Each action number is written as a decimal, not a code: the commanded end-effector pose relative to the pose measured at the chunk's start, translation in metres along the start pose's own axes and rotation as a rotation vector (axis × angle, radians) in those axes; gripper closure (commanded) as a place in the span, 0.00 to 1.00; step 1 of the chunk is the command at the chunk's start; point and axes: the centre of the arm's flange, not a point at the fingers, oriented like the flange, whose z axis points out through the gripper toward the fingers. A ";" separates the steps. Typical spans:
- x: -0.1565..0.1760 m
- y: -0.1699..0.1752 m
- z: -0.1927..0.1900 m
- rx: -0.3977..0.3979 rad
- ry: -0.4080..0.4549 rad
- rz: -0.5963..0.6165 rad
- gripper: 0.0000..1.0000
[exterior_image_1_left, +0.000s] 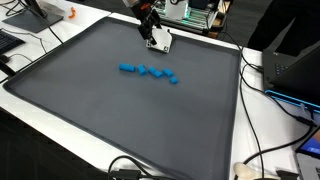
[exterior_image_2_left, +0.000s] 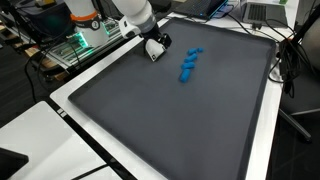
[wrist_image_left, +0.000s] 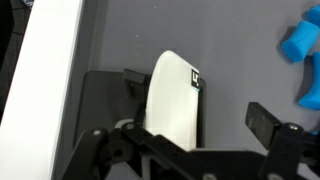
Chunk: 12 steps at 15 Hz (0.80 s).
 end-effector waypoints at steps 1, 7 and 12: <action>-0.004 0.011 -0.019 -0.011 0.003 -0.014 0.00; -0.016 0.012 -0.051 -0.037 0.039 -0.050 0.00; -0.043 -0.002 -0.084 -0.039 0.073 -0.175 0.00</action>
